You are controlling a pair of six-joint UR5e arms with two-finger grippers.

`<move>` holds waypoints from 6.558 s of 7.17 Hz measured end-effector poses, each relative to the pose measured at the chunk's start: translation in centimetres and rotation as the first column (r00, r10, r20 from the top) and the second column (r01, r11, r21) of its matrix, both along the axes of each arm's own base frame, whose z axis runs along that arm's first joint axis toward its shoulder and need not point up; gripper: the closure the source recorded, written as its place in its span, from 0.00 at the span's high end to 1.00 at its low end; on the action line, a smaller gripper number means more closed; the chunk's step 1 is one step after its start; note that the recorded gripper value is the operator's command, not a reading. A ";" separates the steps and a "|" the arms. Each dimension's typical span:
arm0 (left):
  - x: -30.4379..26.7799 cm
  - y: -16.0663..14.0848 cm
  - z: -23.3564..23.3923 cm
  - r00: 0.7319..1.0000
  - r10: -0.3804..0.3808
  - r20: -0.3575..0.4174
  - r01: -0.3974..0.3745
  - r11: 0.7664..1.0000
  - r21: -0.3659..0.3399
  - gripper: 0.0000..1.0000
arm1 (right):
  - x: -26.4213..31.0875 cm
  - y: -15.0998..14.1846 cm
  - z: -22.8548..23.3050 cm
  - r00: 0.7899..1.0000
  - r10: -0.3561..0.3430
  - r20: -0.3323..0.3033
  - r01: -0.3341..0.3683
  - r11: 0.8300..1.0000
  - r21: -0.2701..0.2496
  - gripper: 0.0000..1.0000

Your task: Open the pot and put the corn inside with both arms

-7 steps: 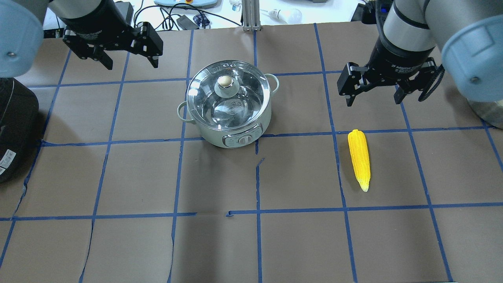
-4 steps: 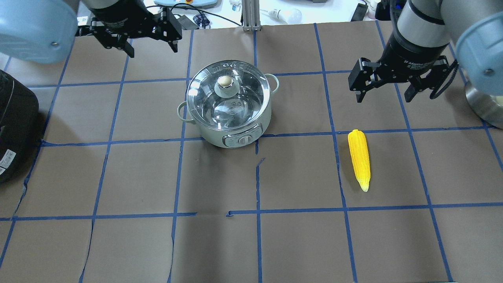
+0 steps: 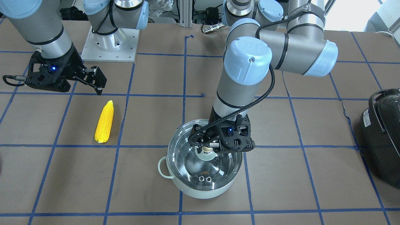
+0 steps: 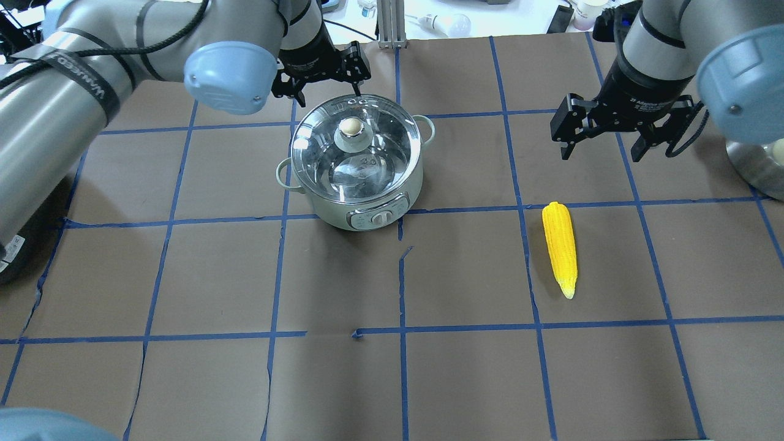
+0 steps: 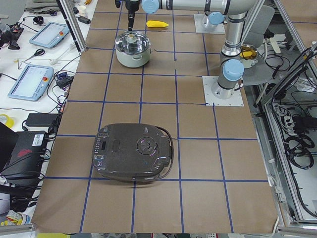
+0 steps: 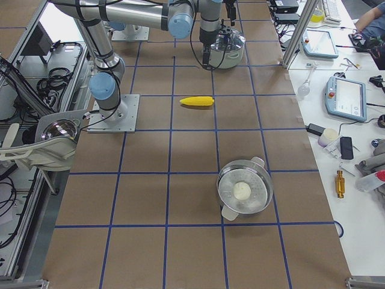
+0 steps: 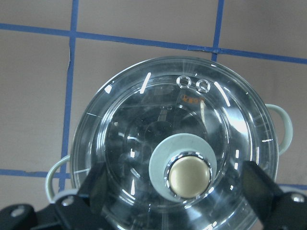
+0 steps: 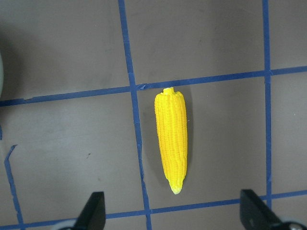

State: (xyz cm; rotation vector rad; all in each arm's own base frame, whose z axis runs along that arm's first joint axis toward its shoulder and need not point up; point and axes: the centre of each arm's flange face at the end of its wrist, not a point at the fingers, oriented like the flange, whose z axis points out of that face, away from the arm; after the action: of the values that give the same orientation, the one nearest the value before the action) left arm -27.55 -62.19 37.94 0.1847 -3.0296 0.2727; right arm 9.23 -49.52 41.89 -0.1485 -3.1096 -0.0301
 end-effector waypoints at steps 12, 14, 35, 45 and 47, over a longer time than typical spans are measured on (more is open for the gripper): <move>-1.4 0.9 -3.6 0.999 -0.041 0.017 0.040 0.998 0.056 0.19 | -2.9 2.0 -22.9 0.997 0.076 0.014 -0.076 0.997 -0.001 0.39; -1.4 0.9 -3.2 0.999 -0.041 0.014 0.040 0.998 0.049 0.07 | -2.9 1.9 -23.2 0.997 0.074 0.012 -0.074 0.997 -0.003 0.10; 37.3 3.5 -13.6 0.993 -0.082 0.084 0.071 0.989 0.132 0.00 | 35.0 -12.2 -9.2 0.994 0.104 0.018 -0.101 0.988 -0.116 1.00; 39.1 4.2 -15.4 0.996 -0.047 0.082 0.035 0.989 0.147 1.00 | 6.0 -6.5 1.6 1.000 0.001 -0.013 -0.002 0.997 -0.080 1.00; 39.1 4.1 -14.9 0.995 -0.045 0.093 0.032 0.990 0.137 1.00 | 3.5 -3.8 2.0 1.000 -0.004 -0.021 0.003 0.998 -0.070 1.00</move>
State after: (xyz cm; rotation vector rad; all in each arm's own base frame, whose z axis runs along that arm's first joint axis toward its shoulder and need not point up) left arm 11.59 -58.09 23.00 0.1266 -3.1440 0.0751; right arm 12.75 -53.33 43.87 -0.1545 -3.0909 0.0795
